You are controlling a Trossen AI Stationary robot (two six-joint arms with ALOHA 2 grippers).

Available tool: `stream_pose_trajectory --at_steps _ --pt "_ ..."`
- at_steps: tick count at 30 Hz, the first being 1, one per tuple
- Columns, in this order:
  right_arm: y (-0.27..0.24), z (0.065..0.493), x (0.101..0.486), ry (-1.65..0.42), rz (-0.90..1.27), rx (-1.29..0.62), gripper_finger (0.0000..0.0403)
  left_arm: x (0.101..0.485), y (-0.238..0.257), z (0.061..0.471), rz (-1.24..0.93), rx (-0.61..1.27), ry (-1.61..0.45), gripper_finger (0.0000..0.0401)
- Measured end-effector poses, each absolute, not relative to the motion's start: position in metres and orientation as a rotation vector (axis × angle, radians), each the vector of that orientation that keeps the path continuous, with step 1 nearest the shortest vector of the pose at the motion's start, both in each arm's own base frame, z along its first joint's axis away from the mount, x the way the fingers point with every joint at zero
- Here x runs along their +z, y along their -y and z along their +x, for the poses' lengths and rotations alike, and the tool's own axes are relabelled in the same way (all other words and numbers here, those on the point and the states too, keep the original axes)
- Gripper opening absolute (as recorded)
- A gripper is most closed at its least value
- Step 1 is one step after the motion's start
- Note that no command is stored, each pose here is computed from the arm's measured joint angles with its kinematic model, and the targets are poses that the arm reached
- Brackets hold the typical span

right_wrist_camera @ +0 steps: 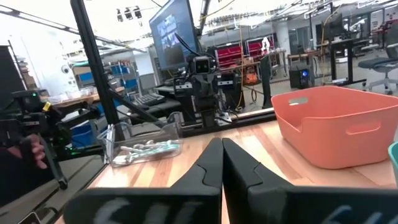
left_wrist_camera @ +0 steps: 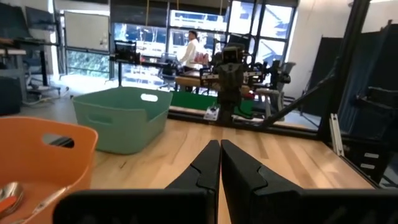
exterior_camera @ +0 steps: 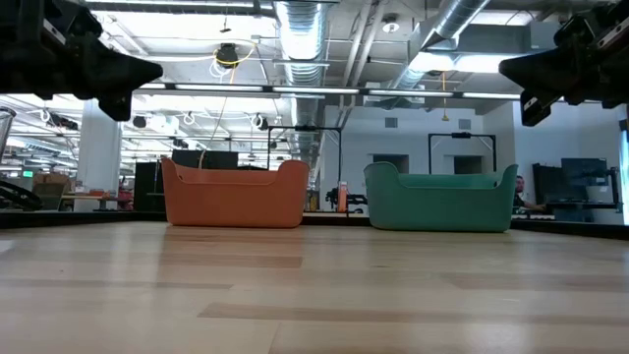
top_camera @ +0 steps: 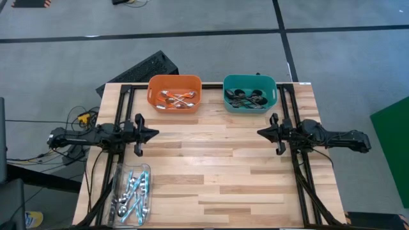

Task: Sort silverware by color (type)
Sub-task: Return to Home Position

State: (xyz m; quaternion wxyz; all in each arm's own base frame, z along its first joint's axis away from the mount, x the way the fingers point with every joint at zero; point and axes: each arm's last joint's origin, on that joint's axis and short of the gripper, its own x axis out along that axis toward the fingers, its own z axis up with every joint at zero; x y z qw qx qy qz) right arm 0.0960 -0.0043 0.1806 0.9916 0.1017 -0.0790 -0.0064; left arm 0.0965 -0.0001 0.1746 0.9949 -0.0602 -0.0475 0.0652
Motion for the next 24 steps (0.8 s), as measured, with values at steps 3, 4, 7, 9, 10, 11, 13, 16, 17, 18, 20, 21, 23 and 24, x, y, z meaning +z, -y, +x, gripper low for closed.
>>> stream_pose_trajectory --at_steps 3,4,7,9,10,11,13,16,17,18,20,21,23,24 --pt "0.004 0.096 0.18 0.153 0.215 -0.012 0.0019 0.174 0.0 0.097 -0.108 0.13 0.091 0.0002" --pt "0.004 0.096 0.18 0.148 0.222 -0.011 0.002 0.174 0.0 0.097 -0.108 0.13 0.087 0.0002" --pt "0.004 0.096 0.178 0.135 0.231 -0.012 0.0026 0.173 0.0 0.097 -0.108 0.13 0.078 0.0002" --pt "0.004 0.096 0.178 0.129 0.231 -0.013 0.0028 0.172 0.0 0.097 -0.107 0.125 0.071 0.0002" --pt "0.004 0.097 0.177 0.123 0.231 -0.014 0.0029 0.172 0.0 0.097 -0.107 0.124 0.07 0.0002" --pt "0.004 0.097 0.176 0.118 0.232 -0.014 0.003 0.172 0.0 0.097 -0.107 0.124 0.069 0.0002" --pt "0.004 0.097 0.176 0.109 0.232 -0.015 0.003 0.172 0.0 0.097 -0.107 0.124 0.068 0.0002" --pt "0.004 0.097 0.174 0.089 0.234 -0.018 0.003 0.172 0.001 0.097 -0.107 0.116 0.067 0.0002" --pt "0.004 0.097 0.173 0.084 0.234 -0.019 0.0029 0.172 0.001 0.097 -0.107 0.116 0.067 0.0002" --pt "0.004 0.097 0.173 0.082 0.234 -0.019 0.0029 0.172 0.001 0.097 -0.107 0.116 0.067 0.0002" --pt "0.004 0.097 0.172 0.073 0.235 -0.019 0.0029 0.172 0.001 0.097 -0.107 0.116 0.067 0.0002" --pt "0.004 0.097 0.171 0.063 0.235 -0.021 0.0029 0.172 0.001 0.097 -0.107 0.116 0.067 0.0002" --pt "0.004 0.097 0.17 0.054 0.236 -0.022 0.0029 0.172 0.001 0.097 -0.107 0.116 0.067 0.0002" --pt "0.004 0.097 0.17 0.049 0.236 -0.023 0.0029 0.172 0.001 0.097 -0.107 0.116 0.067 0.0002"
